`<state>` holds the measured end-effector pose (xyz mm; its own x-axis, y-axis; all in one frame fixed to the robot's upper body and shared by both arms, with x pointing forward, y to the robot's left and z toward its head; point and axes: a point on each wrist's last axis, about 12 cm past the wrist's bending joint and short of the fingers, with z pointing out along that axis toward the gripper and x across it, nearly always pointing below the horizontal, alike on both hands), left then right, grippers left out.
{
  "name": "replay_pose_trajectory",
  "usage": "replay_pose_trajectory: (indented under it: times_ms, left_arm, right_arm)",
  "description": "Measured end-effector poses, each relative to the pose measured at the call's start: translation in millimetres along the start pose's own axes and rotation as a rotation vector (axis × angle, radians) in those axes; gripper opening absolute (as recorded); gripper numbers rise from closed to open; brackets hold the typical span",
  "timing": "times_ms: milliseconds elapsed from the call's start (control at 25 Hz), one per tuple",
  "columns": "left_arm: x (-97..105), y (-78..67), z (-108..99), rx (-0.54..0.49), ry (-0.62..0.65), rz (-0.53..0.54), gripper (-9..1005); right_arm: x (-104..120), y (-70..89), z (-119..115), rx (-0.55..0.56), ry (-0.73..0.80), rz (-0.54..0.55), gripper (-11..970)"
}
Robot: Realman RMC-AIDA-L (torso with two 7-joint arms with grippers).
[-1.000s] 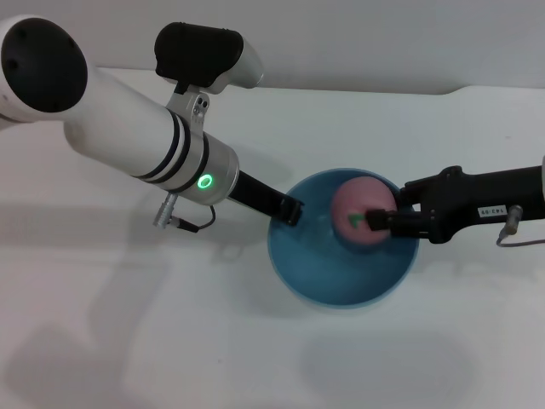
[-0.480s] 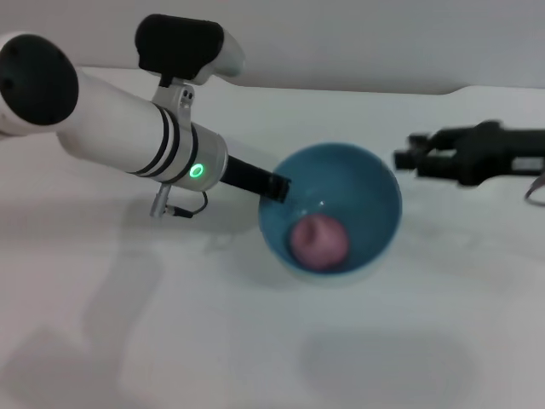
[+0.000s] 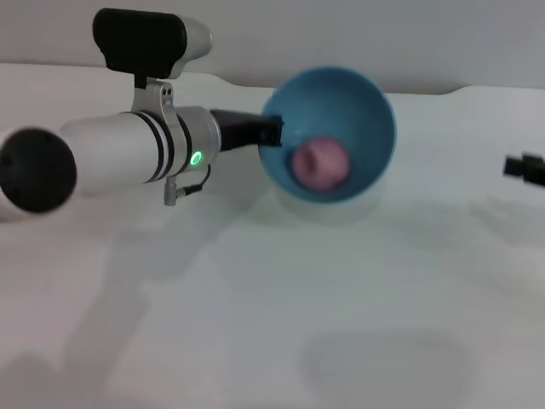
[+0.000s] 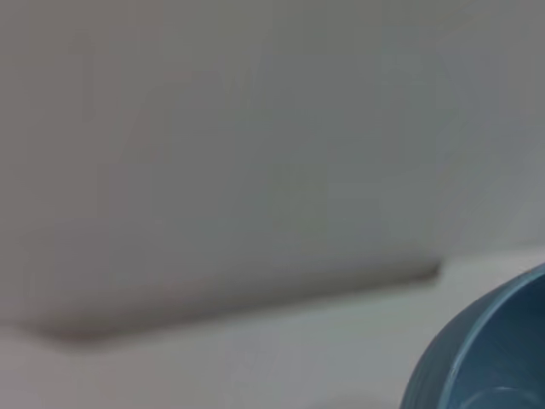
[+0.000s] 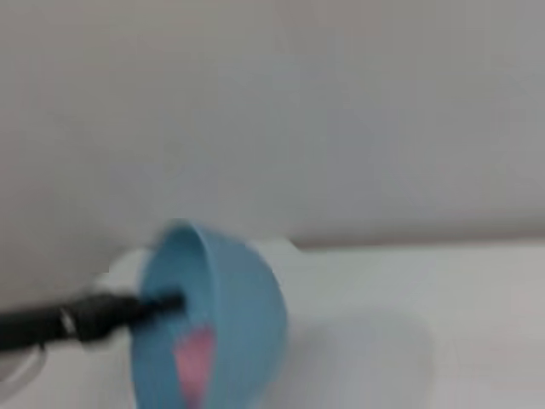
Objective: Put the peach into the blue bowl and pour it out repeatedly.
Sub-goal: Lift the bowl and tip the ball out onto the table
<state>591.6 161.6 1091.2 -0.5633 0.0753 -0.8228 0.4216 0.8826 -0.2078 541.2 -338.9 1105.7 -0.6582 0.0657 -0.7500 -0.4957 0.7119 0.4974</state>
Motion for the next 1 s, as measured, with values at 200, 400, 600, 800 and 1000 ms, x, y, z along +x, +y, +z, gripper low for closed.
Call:
replay_pose_trajectory:
  times_ms: [200,400,600,800,1000]
  left_arm:
    - [6,-13.0,-1,-0.048,-0.208,0.167,-1]
    - [16,-26.9,-2,-0.095,-0.356,0.39,-1]
    - [31,-41.1,-3,-0.083,-0.417,0.712,-1]
    - [48,-55.4,-7,-0.068,-0.48,0.99,-1]
    - [50,-57.9,-8,-0.089,-0.509,1.095,-1]
  right_arm:
    - [18,-8.7,-9,0.058,0.089,0.064,448]
    - [25,-9.4,-12,0.063,0.105,0.078,448]
    - [25,-9.5,-12,0.063,0.106,0.08,449]
    - [26,-9.1,-11,0.058,0.11,0.082,450]
    - [26,-9.3,-10,0.056,0.109,0.087,457]
